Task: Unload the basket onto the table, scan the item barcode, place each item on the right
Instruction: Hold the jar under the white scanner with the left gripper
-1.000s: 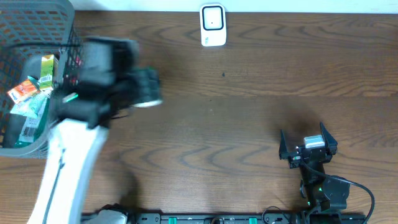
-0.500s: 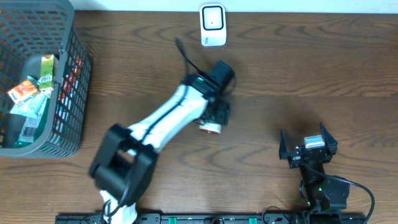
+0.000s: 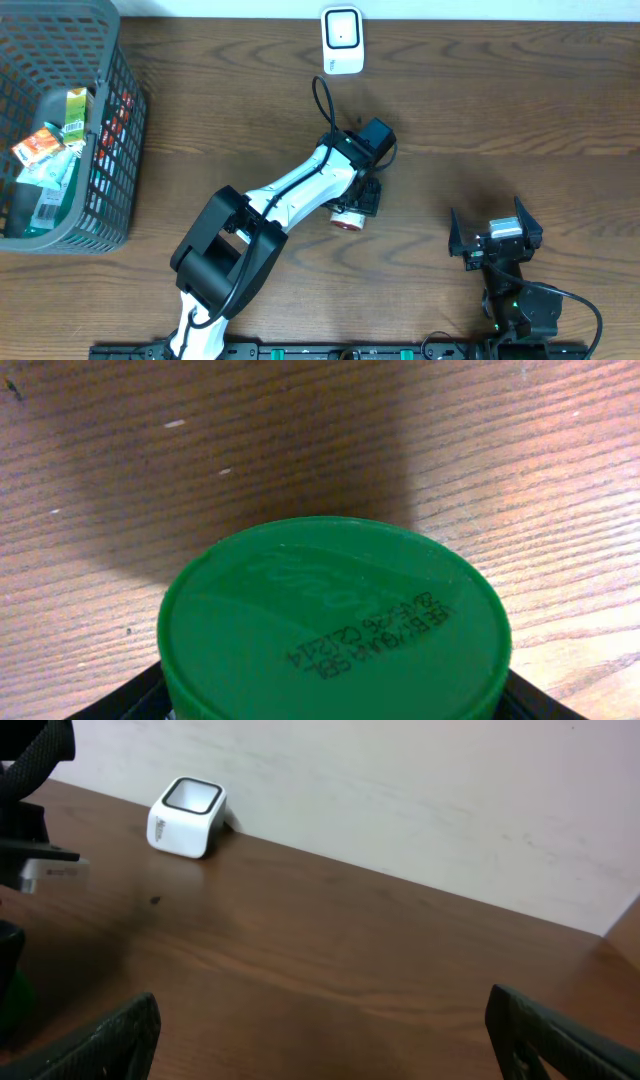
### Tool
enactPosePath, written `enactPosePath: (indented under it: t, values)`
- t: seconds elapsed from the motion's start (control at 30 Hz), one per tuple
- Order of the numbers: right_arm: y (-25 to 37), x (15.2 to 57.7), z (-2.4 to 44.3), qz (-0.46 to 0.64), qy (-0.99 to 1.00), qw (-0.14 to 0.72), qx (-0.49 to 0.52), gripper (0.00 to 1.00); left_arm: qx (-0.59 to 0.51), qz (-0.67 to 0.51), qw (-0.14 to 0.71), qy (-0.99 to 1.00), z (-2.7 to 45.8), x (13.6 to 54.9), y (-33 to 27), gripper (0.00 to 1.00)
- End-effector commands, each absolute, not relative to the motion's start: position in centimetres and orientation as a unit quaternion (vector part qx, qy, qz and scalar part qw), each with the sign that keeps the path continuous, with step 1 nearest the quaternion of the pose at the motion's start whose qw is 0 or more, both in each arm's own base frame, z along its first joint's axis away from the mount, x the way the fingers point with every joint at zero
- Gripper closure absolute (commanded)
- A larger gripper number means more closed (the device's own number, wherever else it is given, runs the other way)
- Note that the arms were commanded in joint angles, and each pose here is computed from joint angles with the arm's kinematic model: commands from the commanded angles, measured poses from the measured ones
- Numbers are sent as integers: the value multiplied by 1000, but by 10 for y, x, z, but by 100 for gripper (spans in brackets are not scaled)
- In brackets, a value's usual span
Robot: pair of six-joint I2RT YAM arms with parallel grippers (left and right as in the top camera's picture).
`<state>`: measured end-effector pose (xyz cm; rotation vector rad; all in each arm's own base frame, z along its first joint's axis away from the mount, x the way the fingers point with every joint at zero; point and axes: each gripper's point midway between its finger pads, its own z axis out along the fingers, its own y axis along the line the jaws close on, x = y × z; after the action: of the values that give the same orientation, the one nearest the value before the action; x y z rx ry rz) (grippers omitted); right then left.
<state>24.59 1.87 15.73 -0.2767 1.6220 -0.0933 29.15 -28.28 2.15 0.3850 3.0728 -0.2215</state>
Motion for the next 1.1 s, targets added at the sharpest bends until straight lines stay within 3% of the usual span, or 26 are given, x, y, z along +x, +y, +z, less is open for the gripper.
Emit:
enactPosePath:
  t: [0.0,1.07]
  values:
    - [18,246,157,-37,723,679,-118,1,122,-71,23,990,23,294,-284,44]
    - [18,246,157,-37,723,679,-118,1,122,-60,7,991,-10,287,-279,43]
